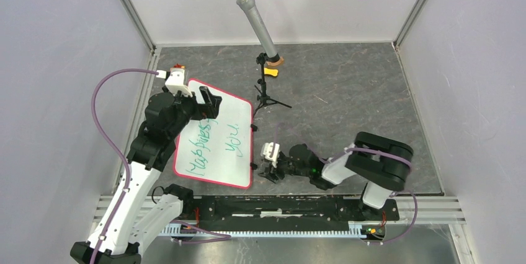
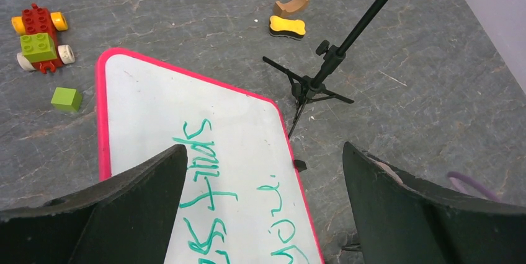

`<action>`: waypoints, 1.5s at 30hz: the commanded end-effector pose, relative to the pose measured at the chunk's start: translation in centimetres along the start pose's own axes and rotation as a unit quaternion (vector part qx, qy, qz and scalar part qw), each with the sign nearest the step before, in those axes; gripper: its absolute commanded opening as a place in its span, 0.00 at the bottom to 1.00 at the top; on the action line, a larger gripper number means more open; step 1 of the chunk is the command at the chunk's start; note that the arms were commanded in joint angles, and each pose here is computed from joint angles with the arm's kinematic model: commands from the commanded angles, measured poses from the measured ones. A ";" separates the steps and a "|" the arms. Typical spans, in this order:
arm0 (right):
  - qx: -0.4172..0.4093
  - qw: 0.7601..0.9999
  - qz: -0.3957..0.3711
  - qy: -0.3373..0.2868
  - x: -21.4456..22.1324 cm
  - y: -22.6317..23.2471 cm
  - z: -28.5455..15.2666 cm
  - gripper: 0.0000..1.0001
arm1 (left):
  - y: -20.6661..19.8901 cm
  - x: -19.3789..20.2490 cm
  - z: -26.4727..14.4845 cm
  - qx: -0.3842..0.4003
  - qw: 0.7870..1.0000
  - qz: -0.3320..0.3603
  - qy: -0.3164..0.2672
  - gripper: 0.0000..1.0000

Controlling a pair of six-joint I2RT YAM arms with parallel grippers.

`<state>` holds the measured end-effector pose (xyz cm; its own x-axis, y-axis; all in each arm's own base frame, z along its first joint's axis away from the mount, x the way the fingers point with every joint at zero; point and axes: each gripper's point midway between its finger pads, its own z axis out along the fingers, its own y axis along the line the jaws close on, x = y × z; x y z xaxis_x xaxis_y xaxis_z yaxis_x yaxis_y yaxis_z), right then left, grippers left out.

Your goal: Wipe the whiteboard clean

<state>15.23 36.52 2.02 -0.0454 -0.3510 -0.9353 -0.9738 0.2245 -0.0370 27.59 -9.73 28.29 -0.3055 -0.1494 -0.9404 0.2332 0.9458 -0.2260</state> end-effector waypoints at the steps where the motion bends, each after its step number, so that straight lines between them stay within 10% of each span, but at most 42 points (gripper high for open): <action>1: 0.029 0.999 0.015 -0.035 -1.5 -0.7 -3.3 0.66 | -0.2 -2.1 -0.6 0.003 0.999 0.018 -0.028 1.00; 17: 0.305 0.925 0.211 -0.082 -4.0 -17.9 -11.4 0.85 | -1.2 -2.1 -0.6 0.032 0.999 0.016 -0.026 1.00; 37: 0.181 0.910 0.325 -0.184 -8.2 -39.5 0.1 0.75 | -1.0 -1.0 0.5 0.027 0.999 0.018 -0.007 1.00; 45: 0.224 0.917 0.310 -0.114 -4.5 -44.3 3.0 0.76 | -0.9 -0.4 1.3 0.025 0.999 0.018 0.009 1.00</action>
<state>57.80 30.78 7.47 -0.4705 0.2211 -0.8542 -0.5761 0.6564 0.4872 28.12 -10.68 26.80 -0.3644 -0.1304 -0.9221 0.2586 0.9370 -0.2347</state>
